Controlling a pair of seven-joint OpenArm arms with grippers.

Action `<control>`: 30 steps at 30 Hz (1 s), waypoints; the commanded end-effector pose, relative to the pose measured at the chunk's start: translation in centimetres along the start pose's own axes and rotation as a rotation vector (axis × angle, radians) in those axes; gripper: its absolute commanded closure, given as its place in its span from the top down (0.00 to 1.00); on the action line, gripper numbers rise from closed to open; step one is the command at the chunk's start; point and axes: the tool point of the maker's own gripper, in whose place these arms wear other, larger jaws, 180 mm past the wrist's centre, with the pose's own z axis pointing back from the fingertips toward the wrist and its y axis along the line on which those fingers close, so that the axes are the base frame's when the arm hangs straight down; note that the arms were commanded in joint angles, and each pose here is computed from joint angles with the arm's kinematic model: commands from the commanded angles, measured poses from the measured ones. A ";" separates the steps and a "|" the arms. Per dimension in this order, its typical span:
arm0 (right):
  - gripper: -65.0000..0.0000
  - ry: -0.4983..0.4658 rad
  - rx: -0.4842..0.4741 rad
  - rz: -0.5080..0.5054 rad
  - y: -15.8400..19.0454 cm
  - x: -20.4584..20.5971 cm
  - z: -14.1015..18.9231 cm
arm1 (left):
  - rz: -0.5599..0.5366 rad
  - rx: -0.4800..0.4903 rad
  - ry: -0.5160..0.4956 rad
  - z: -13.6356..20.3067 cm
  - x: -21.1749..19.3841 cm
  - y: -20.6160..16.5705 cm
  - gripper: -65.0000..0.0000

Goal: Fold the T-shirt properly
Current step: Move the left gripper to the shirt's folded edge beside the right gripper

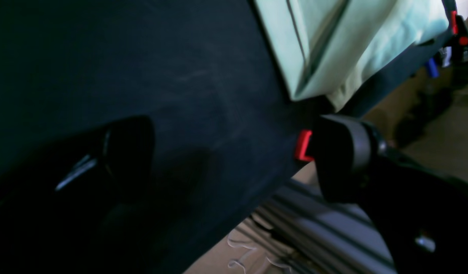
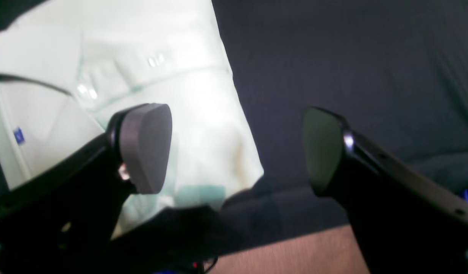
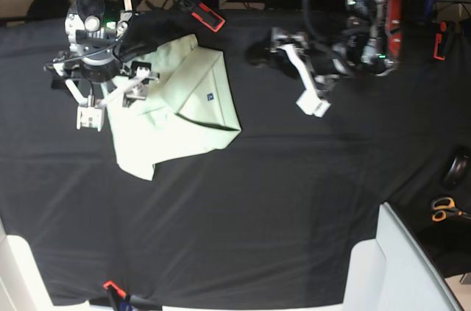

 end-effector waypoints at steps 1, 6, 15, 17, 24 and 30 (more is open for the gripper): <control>0.77 -0.051 -0.005 -0.003 -0.1 1.4 0.2 | -0.020 -0.035 -0.039 -0.2 1.7 -1.0 1.00; 0.77 -0.037 -0.008 0.006 -0.3 0.6 0.3 | -0.021 -0.125 -0.002 -3.2 1.6 -4.1 1.00; 0.77 -0.020 -0.008 0.010 -0.4 -0.2 0.5 | 0.000 -0.230 0.075 -7.2 1.2 -7.4 1.00; 0.77 -0.016 -0.009 0.013 -0.4 -0.4 0.5 | -0.029 -0.254 0.081 -7.4 1.3 -7.5 1.00; 0.77 -0.015 -0.009 0.013 -0.4 -0.4 0.5 | -0.058 -0.275 0.096 -8.2 2.7 -7.2 1.00; 0.77 -0.015 -0.010 0.012 -0.5 -0.4 0.5 | -0.021 -0.184 0.097 -6.5 2.3 -4.0 1.00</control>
